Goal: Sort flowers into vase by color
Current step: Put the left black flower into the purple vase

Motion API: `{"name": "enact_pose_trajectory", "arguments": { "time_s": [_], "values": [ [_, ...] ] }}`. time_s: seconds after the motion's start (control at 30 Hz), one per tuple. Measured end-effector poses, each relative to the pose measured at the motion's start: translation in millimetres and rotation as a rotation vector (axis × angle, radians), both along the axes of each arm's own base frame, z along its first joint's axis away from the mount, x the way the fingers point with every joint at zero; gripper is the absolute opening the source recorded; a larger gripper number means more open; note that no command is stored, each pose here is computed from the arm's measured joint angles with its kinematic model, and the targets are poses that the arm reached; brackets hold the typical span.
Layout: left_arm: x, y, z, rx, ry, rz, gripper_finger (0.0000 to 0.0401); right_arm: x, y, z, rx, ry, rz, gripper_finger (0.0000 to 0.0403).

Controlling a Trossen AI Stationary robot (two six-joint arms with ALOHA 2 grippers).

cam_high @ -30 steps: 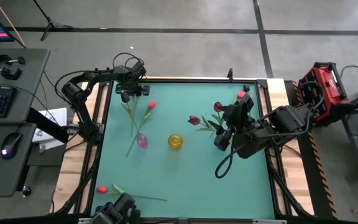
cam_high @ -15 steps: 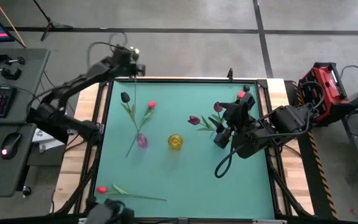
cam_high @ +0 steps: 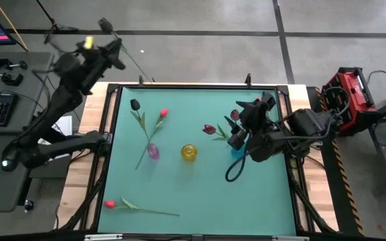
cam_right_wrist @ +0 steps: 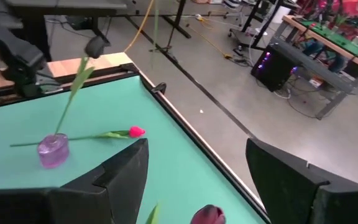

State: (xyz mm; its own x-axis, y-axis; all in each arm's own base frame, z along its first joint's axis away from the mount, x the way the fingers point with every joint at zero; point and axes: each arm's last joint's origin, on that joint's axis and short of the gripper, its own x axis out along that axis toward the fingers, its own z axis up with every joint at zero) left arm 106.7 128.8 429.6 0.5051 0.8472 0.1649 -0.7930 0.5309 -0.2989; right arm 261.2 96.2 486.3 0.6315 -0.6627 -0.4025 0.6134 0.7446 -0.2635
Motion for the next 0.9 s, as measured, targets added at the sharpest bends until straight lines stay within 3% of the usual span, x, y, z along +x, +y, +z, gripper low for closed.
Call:
{"name": "enact_pose_trajectory", "arguments": {
  "time_s": [0.1,0.2,0.43,0.5,0.57,0.7,0.9],
  "values": [
    [-5.1,-19.2,15.6,0.102,-0.106,-0.136,0.0000,2.1,-5.9,0.0,-0.006,0.007,-0.018,0.0259],
    [-5.2,-33.8,22.4,0.132,-0.169,-0.309,0.0000,4.1,-11.3,-0.2,-0.003,0.015,-0.030,0.0259],
    [4.0,-69.6,11.3,0.055,-0.040,-0.882,0.0000,5.9,-16.5,-0.4,0.007,0.019,-0.043,0.0259],
    [4.0,-80.2,7.1,0.030,-0.003,-0.977,0.0000,6.0,-16.9,-0.4,0.007,0.019,-0.044,0.0259],
    [2.5,-89.9,1.0,0.021,0.042,-1.024,0.0000,6.3,-18.0,-0.3,0.002,0.017,-0.052,0.0259],
    [0.0,-101.8,-19.6,-0.024,0.068,-0.990,0.0000,7.1,-21.2,-0.2,0.001,0.016,-0.065,0.0259],
    [5.0,-111.9,-72.6,-0.035,-0.029,-0.945,0.0000,8.8,-27.3,-0.2,0.012,0.003,-0.095,0.0259]
  ]
}}
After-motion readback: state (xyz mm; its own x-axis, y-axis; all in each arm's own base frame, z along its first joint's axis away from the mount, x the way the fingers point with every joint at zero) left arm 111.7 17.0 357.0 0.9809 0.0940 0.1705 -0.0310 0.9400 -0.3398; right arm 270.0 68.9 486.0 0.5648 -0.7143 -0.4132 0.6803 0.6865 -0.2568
